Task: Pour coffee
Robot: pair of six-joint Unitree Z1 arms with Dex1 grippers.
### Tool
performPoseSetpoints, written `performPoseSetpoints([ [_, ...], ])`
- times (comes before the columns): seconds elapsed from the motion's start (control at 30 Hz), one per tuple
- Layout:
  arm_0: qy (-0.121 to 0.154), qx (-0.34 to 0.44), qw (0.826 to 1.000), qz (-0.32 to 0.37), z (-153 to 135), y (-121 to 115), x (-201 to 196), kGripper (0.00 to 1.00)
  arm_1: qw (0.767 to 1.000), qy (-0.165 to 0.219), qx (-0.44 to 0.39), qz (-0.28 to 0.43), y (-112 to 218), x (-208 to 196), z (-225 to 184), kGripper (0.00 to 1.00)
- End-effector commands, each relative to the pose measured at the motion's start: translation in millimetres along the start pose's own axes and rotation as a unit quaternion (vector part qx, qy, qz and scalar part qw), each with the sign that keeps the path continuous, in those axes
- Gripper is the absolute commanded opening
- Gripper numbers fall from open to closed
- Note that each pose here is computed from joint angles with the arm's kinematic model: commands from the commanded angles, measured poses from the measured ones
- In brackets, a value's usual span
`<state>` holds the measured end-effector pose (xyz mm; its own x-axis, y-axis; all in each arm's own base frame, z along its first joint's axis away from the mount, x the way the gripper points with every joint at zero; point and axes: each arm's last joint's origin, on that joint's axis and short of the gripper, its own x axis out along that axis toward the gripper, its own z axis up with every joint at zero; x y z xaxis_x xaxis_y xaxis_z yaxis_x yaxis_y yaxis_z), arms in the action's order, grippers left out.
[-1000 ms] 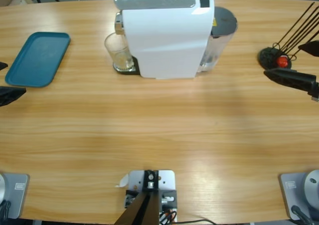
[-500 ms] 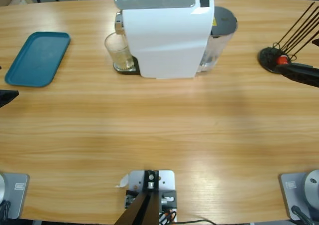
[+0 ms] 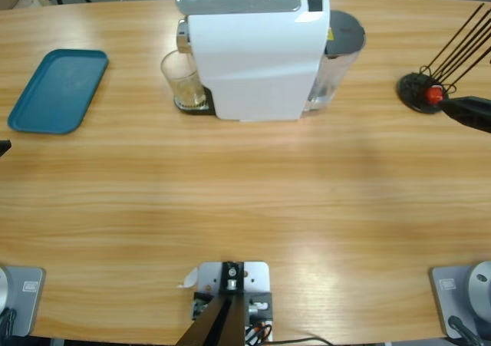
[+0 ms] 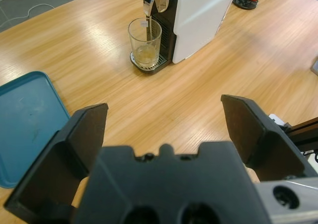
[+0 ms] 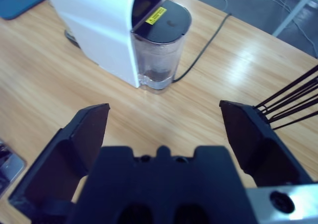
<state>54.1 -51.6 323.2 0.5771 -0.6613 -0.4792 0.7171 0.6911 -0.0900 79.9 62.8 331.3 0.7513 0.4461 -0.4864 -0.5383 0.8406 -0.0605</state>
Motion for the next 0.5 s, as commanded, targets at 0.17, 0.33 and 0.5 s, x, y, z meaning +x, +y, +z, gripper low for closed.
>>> performPoseSetpoints([
  [0.17, 0.021, -0.007, 1.000, -0.010, -5.0, 0.4, 9.4, 1.000, 0.999, 0.046, -0.005, 0.013, 2.2, 0.3, 1.0, 1.000],
  [0.33, 0.019, -0.007, 1.000, -0.014, -5.4, -0.1, 8.2, 1.000, 0.999, 0.049, 0.004, 0.010, 1.8, 0.1, -0.6, 1.000],
  [0.5, 0.019, -0.007, 1.000, -0.016, -5.8, -0.4, 8.3, 1.000, 0.999, 0.047, 0.007, 0.015, 1.5, -3.3, -3.8, 1.000],
])
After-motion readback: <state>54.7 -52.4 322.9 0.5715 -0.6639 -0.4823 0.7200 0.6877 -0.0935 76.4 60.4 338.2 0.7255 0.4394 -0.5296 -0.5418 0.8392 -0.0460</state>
